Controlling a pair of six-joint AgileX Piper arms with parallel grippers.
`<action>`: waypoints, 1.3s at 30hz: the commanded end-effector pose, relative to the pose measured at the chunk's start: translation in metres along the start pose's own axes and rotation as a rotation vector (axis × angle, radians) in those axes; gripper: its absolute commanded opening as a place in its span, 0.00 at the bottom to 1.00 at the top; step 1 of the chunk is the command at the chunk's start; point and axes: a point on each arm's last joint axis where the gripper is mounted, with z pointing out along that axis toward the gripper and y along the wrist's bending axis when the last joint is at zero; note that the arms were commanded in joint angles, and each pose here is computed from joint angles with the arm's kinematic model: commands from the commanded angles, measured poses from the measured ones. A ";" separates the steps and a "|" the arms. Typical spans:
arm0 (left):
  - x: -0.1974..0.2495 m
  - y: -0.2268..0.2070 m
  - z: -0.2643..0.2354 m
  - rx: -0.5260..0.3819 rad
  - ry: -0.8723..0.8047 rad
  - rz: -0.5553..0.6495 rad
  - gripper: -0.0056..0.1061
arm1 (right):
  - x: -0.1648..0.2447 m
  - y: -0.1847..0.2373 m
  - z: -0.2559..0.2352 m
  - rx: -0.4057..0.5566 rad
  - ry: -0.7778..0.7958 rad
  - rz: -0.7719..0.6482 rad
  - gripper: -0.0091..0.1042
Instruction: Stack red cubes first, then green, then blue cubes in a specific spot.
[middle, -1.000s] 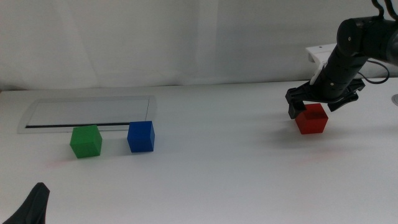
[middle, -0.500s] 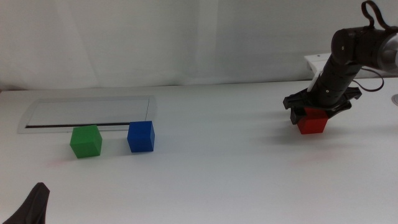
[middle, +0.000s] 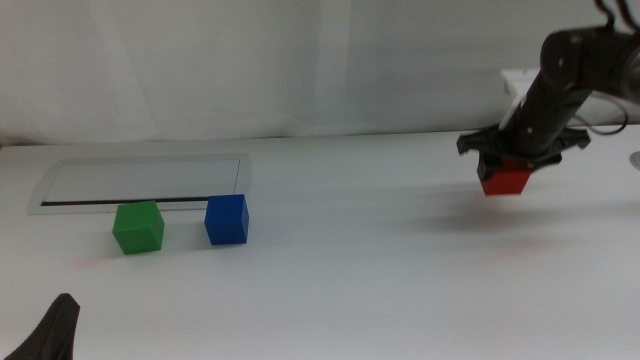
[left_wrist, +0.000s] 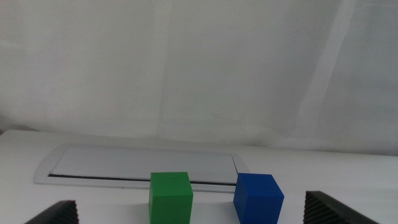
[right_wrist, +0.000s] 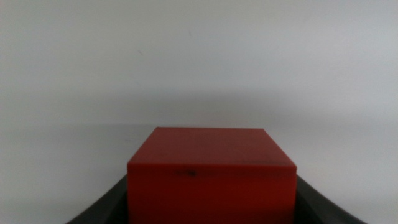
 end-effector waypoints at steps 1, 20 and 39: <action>0.014 0.002 0.001 0.000 0.047 -0.017 0.86 | -0.002 0.008 -0.036 0.006 -0.073 0.023 0.06; 0.014 0.002 0.001 0.000 0.047 -0.017 0.86 | 0.088 0.162 -0.087 -0.081 0.002 -0.016 0.06; 0.013 0.001 0.001 0.003 0.037 -0.017 0.86 | 0.146 0.191 -0.043 -0.066 0.021 0.001 0.06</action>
